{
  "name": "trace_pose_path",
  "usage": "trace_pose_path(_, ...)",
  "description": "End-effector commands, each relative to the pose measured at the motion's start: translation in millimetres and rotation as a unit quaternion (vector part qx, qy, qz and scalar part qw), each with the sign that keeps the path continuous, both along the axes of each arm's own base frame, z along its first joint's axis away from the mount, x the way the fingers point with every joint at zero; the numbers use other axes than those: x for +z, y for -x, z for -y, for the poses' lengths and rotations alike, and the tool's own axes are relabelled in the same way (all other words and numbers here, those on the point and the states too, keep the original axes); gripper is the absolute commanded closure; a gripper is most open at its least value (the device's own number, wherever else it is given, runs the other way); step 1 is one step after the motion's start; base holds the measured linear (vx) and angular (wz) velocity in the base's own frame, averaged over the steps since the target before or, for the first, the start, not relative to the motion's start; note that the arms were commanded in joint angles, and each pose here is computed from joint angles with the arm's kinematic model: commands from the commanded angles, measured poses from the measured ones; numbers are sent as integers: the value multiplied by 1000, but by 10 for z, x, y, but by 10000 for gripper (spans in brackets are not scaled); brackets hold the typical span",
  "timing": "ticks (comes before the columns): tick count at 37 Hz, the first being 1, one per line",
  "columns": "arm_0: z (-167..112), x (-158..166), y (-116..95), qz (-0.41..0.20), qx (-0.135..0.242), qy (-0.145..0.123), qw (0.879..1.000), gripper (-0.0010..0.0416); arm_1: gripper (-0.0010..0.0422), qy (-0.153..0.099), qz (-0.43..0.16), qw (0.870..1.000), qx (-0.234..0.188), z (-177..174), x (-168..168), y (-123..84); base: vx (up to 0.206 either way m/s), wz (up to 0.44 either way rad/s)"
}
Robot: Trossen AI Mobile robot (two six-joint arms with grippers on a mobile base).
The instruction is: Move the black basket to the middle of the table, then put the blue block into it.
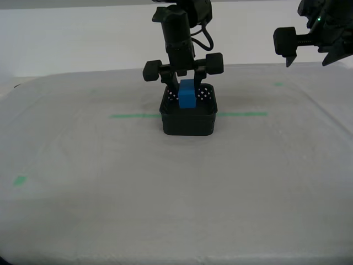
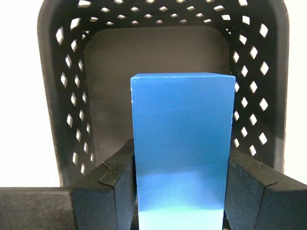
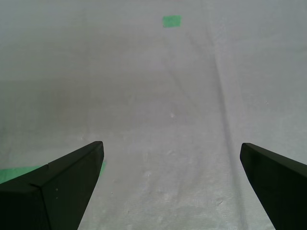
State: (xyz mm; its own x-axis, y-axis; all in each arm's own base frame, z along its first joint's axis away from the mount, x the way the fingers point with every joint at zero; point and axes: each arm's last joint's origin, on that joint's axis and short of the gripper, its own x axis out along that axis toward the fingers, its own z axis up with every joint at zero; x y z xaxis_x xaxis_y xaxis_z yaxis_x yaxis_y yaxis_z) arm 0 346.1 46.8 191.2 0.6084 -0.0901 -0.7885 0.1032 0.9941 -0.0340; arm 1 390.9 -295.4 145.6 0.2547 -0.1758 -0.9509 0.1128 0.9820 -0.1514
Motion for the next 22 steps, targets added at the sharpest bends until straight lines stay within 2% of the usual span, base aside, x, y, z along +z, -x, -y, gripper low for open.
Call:
trace_pose_path(1,-4,3,-3,2,0,-1,1000,7,412,0,0,1000,2,2,3,3,0,0)
trace_pose_path(5,-4,3,-3,2,0,-1,1000,7,408,-1,-1,1000,2,1,3,4,0,0)
trace_pose_path(9,-4,3,-3,2,0,-1,1000,7,380,-1,-2,1000,2,2,2,6,0,0)
trace_pose_path(15,-4,3,-3,2,0,-1,1000,7,307,-1,-2,1000,2,3,2,9,0,0)
trace_pose_path(22,-4,3,-3,2,0,-1,1000,7,202,-1,-2,1000,2,5,2,11,0,0)
